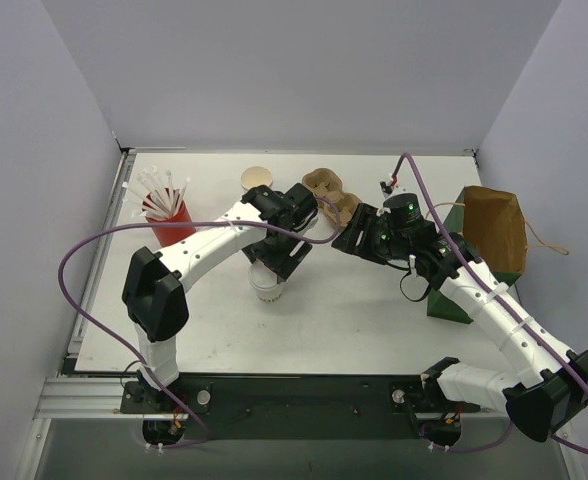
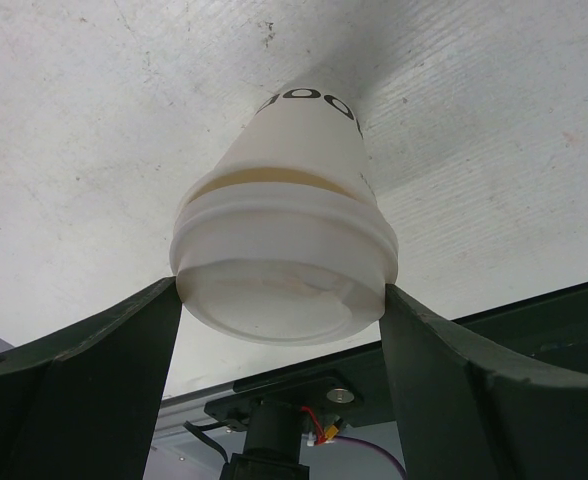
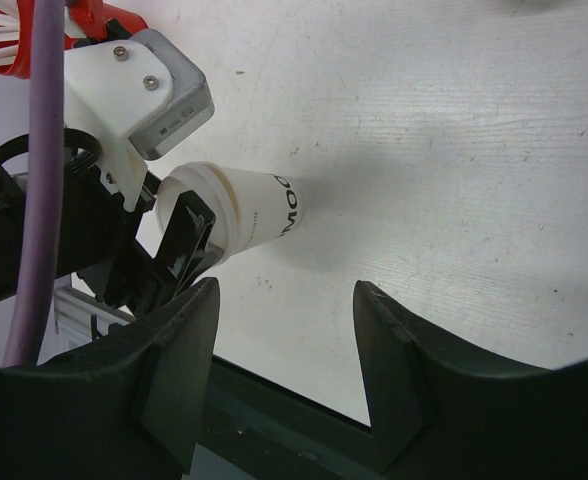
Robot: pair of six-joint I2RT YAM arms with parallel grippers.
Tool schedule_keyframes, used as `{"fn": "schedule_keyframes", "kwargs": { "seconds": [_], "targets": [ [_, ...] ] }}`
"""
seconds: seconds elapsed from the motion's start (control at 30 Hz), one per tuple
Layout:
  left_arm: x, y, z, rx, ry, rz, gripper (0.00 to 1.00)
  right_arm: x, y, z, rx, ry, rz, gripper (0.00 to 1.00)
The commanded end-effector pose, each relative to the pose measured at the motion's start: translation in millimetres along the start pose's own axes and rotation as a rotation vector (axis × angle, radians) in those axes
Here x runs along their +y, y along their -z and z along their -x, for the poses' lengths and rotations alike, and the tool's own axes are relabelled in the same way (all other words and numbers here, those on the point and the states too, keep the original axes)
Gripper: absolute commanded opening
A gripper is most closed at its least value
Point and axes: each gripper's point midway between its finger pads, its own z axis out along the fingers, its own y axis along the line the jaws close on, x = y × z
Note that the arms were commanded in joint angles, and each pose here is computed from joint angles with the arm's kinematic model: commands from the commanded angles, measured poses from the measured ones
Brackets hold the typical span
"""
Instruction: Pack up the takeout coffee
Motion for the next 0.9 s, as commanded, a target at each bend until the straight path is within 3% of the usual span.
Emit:
{"fn": "schedule_keyframes", "kwargs": {
  "seconds": [0.0, 0.87],
  "targets": [
    [6.4, 5.6, 8.4, -0.018, -0.001, 0.008, 0.81, 3.5, 2.9, 1.4, -0.01, 0.007, 0.01, 0.51],
    [16.6, 3.8, 16.7, -0.056, 0.019, 0.045, 0.92, 2.1, 3.5, 0.4, -0.006, 0.012, 0.006, 0.51]
  ]
}}
